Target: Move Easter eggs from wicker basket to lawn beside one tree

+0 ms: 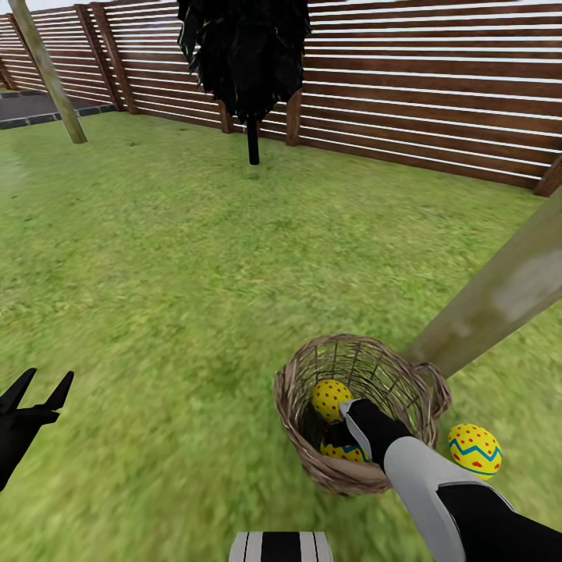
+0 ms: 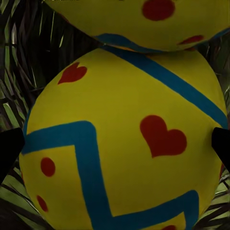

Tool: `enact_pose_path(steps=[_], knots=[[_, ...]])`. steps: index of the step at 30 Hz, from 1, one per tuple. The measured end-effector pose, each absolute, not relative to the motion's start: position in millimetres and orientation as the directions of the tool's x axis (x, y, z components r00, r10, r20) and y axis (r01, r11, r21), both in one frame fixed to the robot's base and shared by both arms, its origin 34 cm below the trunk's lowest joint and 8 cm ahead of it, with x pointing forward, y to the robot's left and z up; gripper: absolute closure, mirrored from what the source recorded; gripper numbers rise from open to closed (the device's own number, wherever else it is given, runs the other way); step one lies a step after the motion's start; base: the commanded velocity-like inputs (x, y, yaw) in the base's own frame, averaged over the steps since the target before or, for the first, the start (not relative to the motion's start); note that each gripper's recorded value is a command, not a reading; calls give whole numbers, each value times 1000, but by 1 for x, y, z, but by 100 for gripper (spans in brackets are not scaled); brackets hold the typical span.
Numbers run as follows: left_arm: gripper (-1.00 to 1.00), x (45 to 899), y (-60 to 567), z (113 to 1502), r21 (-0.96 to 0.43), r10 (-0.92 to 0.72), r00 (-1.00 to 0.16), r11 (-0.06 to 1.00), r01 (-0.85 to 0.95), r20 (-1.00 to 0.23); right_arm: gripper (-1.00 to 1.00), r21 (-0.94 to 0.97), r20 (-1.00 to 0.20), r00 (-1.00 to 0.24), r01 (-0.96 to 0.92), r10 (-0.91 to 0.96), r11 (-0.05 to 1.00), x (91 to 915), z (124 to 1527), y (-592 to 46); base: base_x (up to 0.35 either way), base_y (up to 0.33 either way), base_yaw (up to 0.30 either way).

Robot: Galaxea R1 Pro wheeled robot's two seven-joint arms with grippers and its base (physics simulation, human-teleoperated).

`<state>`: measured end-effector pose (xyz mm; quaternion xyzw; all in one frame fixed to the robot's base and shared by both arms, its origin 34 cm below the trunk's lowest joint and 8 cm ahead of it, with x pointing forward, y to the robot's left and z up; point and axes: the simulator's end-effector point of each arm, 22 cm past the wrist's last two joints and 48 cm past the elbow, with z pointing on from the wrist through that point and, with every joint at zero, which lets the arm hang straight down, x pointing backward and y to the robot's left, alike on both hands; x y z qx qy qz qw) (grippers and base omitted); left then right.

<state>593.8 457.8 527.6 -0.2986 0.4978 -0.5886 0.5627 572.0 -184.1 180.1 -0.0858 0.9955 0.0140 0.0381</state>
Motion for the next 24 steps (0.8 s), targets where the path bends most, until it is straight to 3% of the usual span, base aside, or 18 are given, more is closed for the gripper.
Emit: enact_pose_path(steps=[24], knots=[[-100,593,457,543,-911,-959,-184,128,391,-214,100,16,-106,-980,-173,-171,985,581,195,-184,0,0,0]])
